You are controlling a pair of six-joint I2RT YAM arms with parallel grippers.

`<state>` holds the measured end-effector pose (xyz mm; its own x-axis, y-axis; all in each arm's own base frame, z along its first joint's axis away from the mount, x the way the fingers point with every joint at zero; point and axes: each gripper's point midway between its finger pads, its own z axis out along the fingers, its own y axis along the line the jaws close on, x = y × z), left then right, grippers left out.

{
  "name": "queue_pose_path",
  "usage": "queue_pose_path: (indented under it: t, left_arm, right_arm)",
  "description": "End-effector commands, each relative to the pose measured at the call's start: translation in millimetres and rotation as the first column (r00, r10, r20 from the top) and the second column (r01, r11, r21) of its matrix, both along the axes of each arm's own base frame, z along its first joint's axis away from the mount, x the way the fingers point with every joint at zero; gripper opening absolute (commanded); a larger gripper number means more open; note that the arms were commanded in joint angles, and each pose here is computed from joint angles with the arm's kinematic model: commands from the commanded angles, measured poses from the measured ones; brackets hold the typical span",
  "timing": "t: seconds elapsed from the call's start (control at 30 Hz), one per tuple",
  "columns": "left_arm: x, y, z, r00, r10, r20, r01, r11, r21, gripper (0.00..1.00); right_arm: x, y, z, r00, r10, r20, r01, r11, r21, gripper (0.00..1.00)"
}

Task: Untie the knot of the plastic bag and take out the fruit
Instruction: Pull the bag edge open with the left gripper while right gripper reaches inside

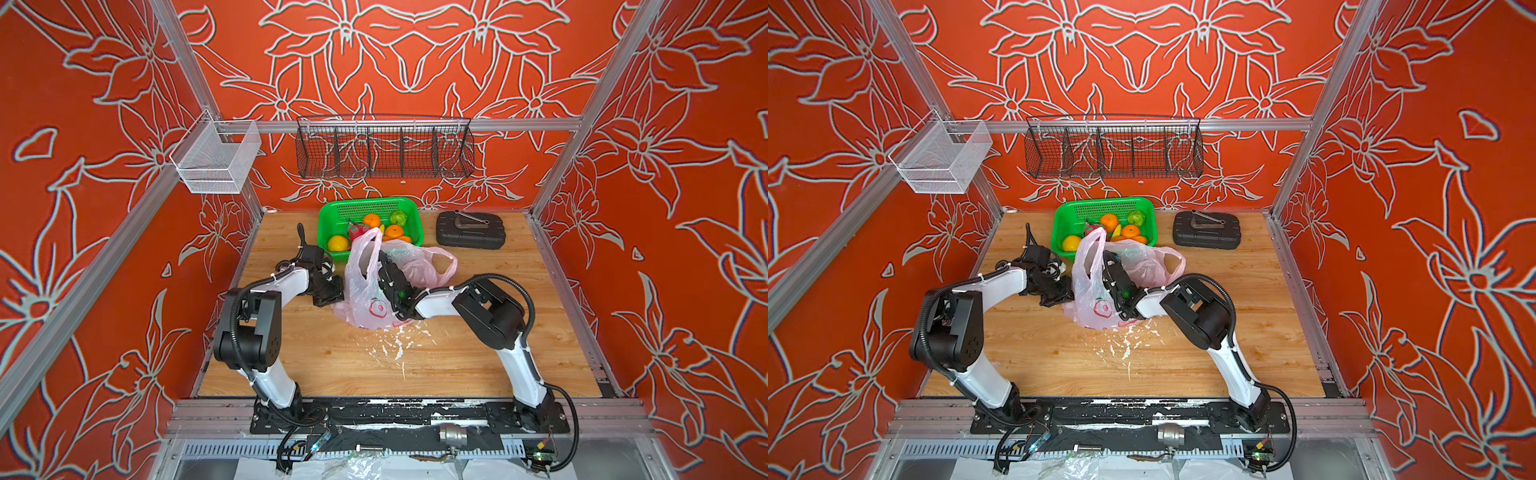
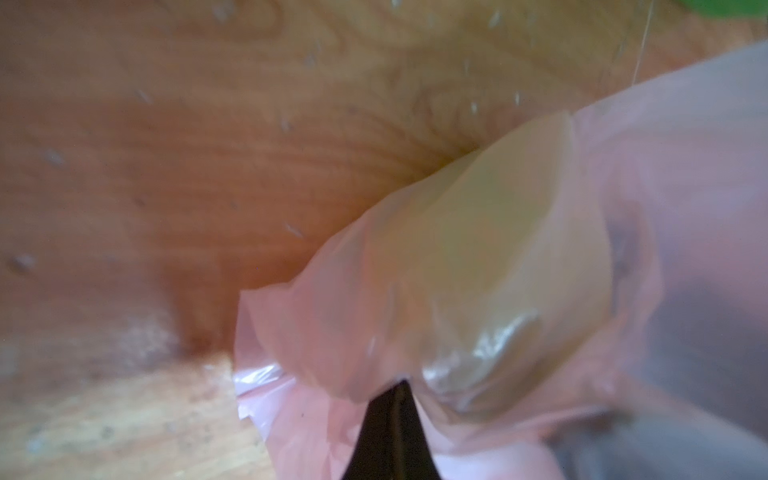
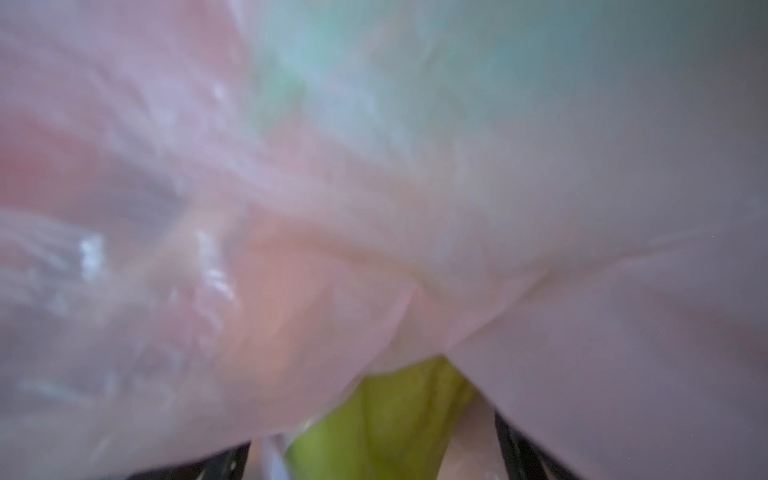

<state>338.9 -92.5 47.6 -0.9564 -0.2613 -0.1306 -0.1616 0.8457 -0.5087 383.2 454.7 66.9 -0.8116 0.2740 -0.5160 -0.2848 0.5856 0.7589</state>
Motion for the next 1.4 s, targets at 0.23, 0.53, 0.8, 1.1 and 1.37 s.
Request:
queue_pose_path:
  t: [0.23, 0.53, 0.8, 1.1, 1.37]
  left_arm:
    - [-14.0, -8.2, 16.8, 0.999, -0.015, 0.042, 0.016, 1.000, -0.012, 0.01]
    - [-28.4, 18.4, -5.1, 0.999, 0.027, -0.019, -0.024, 0.989, 0.149, 0.00]
    - [-28.9, 25.9, -12.4, 0.998, 0.042, -0.042, -0.033, 0.981, 0.193, 0.00]
    - [-16.9, 17.6, -11.9, 0.999, -0.034, -0.005, 0.034, 0.985, 0.167, 0.00]
    - [-8.6, -16.2, -14.3, 0.975, -0.220, -0.023, 0.221, 0.971, 0.094, 0.00]
  right_arm:
    - [-20.0, 3.1, -36.9, 0.997, 0.045, -0.069, -0.049, 0.997, -0.052, 0.62]
    - [-14.7, -38.0, 10.8, 0.999, -0.044, 0.029, 0.045, 0.998, -0.044, 0.43]
    - [-19.0, -83.7, 36.9, 0.991, -0.115, 0.070, 0.117, 0.993, -0.032, 0.40]
    - [-47.8, -116.0, 45.8, 0.991, -0.088, 0.104, 0.096, 0.993, -0.072, 0.39]
    - [-74.2, -61.4, 41.6, 0.989, 0.116, 0.089, -0.107, 0.989, -0.099, 0.48]
